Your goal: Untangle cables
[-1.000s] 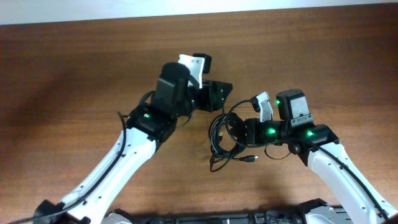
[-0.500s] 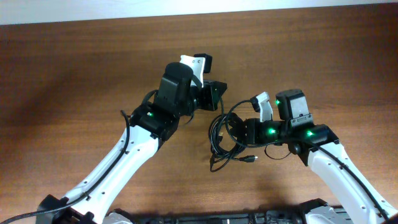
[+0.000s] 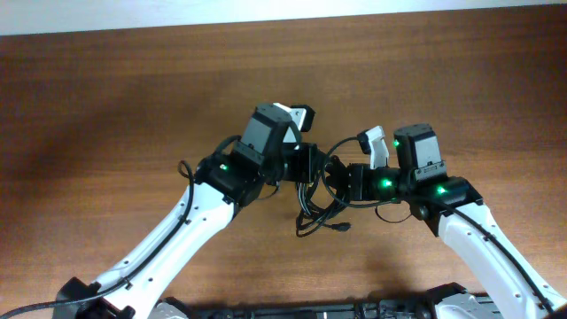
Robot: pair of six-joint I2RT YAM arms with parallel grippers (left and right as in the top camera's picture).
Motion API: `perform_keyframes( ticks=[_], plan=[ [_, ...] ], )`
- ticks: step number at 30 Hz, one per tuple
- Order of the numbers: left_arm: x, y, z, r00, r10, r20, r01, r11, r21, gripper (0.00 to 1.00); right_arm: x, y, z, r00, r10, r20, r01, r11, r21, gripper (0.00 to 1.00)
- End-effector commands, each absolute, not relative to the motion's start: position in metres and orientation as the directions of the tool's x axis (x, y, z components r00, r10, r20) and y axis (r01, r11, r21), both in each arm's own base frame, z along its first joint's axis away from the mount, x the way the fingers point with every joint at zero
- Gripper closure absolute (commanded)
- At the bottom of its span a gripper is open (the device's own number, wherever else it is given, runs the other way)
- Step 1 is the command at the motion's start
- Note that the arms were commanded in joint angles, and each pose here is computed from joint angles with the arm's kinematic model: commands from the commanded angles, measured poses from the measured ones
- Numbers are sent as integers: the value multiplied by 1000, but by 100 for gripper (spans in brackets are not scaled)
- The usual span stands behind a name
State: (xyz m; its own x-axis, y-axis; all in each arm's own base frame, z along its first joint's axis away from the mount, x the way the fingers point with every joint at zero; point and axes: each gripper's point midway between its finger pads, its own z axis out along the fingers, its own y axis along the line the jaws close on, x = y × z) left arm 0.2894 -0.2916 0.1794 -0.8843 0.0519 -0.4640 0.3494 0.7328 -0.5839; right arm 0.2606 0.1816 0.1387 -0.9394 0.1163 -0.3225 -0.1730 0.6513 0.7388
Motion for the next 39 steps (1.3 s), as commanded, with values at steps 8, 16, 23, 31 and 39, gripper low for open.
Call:
perform_keyframes(
  ticks=[8, 16, 23, 31, 39],
  plan=[
    [261, -290, 156, -883, 170, -436, 382, 801, -460, 93, 274, 176, 140, -924, 186, -335, -121, 688, 715, 96],
    [271, -283, 216, -836, 101, -539, 407, 774, -486, 93, 278, 171, 137, -917, 203, -342, -103, 710, 697, 96],
    [249, -279, 182, -856, 183, -484, 393, 837, -379, 90, 277, 172, 137, -919, 207, -335, -96, 705, 702, 96],
    [258, -279, 113, -918, 194, -345, 303, 905, -299, 91, 265, 186, 146, -947, 195, -256, -82, 622, 779, 96],
    [296, -255, 166, -880, 105, -464, 268, 915, -301, 12, 267, 185, 148, -947, 224, -229, -47, 611, 790, 96]
  ],
)
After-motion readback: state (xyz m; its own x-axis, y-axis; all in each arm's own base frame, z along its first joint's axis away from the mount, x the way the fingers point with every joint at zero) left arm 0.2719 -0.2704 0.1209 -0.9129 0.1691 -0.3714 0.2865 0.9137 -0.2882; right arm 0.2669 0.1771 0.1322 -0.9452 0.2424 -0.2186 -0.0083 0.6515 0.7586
